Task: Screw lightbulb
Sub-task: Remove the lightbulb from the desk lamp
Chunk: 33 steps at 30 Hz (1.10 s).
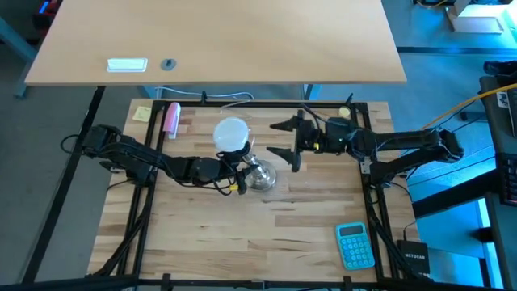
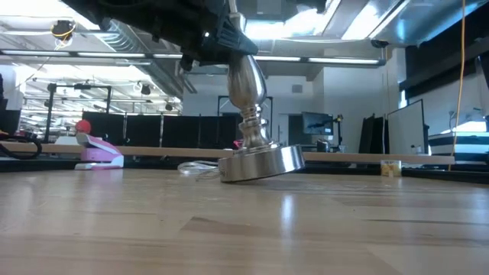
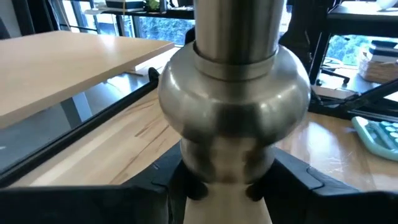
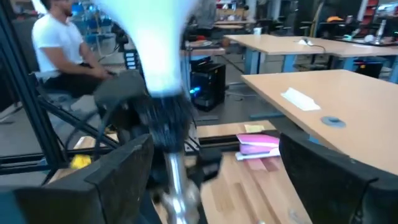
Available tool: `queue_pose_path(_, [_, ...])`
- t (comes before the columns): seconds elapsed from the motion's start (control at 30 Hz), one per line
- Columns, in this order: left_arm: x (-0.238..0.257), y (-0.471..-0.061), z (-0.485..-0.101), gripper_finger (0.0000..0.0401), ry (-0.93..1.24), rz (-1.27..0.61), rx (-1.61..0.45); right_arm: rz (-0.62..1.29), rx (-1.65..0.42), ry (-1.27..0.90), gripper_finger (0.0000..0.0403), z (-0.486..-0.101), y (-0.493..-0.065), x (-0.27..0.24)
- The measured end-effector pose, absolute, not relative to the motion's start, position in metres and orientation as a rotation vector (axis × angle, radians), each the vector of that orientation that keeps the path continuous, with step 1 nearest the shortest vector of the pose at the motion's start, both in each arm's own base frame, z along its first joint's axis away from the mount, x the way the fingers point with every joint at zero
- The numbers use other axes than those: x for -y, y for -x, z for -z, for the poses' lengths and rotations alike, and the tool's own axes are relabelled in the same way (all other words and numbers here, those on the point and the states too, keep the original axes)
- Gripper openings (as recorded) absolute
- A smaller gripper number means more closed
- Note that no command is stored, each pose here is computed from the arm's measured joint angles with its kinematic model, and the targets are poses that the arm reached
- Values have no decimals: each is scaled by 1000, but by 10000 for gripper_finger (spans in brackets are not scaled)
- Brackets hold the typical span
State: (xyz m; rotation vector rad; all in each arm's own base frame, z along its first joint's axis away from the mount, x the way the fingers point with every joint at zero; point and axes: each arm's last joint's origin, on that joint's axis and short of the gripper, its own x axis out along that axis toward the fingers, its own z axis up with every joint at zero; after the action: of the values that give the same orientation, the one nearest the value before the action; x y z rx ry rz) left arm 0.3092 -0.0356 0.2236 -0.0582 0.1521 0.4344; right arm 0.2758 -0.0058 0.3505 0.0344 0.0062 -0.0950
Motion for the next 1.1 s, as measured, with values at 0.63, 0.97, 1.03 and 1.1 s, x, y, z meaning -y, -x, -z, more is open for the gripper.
queue_pose_path(0.63, [28, -310, -222, 141, 102, -462, -157, 78, -152, 66, 340, -394, -365, 2])
queue_pose_path(0.97, [28, -310, -223, 139, 101, -461, -163, 40, -141, 113, 149, -404, -353, 2])
queue_pose_path(1.03, [30, -310, -223, 139, 98, -434, -164, 4, -152, 123, 149, -404, -351, 3])
queue_pose_path(1.1, [32, -310, -225, 137, 92, -400, -157, -69, -145, 127, 149, -406, -349, 1])
